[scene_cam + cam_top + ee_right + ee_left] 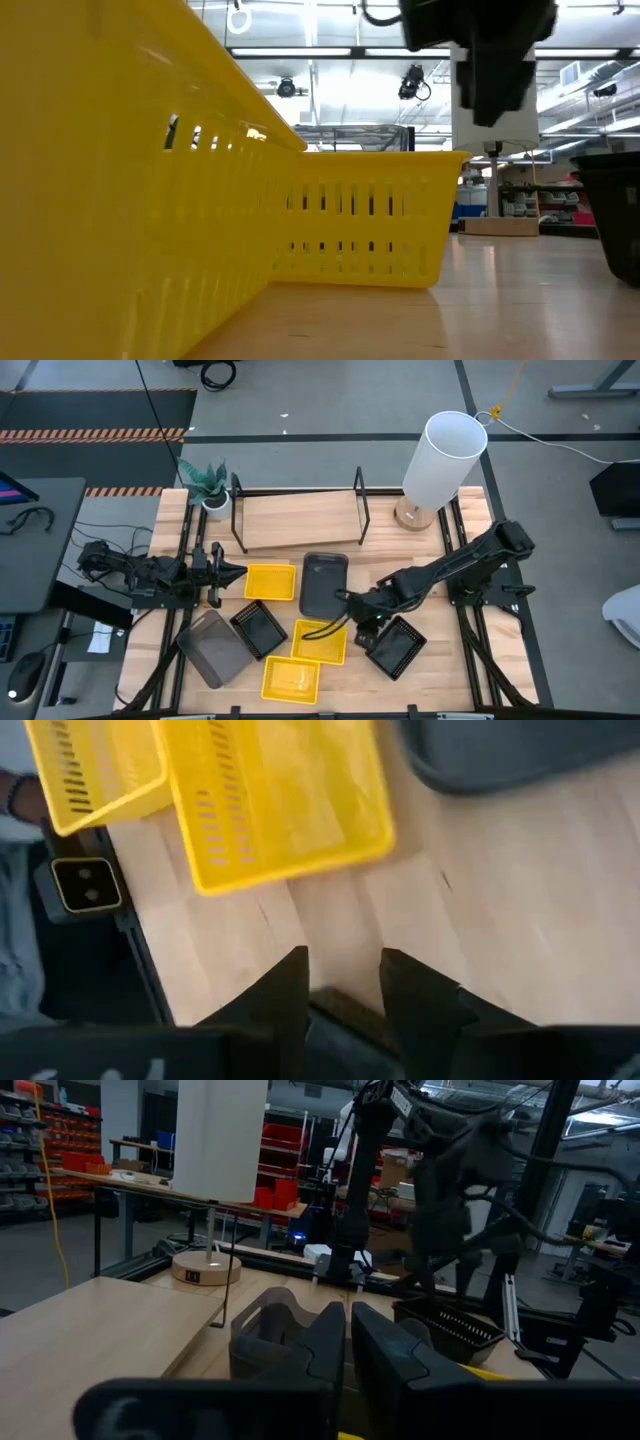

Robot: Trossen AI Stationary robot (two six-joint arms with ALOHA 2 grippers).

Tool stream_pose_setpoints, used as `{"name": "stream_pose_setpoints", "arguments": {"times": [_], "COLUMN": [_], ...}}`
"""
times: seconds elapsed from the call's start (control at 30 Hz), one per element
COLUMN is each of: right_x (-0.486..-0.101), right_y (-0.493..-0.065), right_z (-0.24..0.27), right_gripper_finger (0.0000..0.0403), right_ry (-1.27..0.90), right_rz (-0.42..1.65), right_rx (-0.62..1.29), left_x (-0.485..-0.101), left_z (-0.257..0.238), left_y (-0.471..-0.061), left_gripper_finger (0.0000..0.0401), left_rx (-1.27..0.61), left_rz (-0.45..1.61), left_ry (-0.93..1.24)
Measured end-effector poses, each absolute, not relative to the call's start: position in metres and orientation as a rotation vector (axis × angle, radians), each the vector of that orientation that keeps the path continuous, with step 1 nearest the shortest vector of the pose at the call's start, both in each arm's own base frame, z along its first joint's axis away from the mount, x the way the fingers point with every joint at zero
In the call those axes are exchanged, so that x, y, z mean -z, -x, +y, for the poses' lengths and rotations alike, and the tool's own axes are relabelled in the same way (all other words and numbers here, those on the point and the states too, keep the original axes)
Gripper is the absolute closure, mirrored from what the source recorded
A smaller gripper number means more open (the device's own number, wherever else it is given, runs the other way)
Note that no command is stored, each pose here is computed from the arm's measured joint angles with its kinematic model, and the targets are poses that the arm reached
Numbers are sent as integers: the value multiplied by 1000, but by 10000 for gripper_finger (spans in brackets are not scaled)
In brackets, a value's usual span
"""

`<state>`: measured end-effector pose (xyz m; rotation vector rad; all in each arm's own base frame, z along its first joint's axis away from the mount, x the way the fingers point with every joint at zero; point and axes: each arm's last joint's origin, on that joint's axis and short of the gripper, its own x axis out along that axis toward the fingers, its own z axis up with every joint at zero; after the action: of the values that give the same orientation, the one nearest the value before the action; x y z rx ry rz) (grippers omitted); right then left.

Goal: Stack baskets on shelf by color
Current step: Stack the black bin on the black bin

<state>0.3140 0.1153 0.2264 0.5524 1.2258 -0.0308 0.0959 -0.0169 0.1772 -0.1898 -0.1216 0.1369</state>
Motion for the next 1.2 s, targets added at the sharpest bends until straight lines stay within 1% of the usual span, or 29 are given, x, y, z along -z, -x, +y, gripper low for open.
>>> {"name": "stream_pose_setpoints", "arguments": {"times": [0.27, 0.5, 0.63, 0.8, 1.0, 1.1, 1.2], "right_x": [-237, -247, -247, -247, -240, -231, -215], "right_y": [-373, -425, -448, -468, -487, -495, -500], "right_z": [138, 156, 163, 168, 172, 175, 174], "right_gripper_finger": [273, 273, 273, 273, 273, 273, 273], "right_ry": [-344, -208, -125, 12, 139, 172, 205], "right_rz": [1229, 1147, 1091, 1012, 932, 896, 913], "right_rx": [-80, -137, -148, -142, -139, -161, -172], "left_x": [-177, -177, -177, -177, -177, -177, -177], "left_z": [-17, -17, -17, -17, -17, -17, -17], "left_y": [-96, -96, -96, -96, -96, -96, -96], "left_gripper_finger": [365, 373, 369, 365, 373, 372, 367], "left_rx": [-137, -137, -136, -137, -137, -137, -137], "left_rz": [-123, -123, -123, -123, -123, -123, -123], "left_ry": [190, 190, 190, 190, 190, 190, 190]}}
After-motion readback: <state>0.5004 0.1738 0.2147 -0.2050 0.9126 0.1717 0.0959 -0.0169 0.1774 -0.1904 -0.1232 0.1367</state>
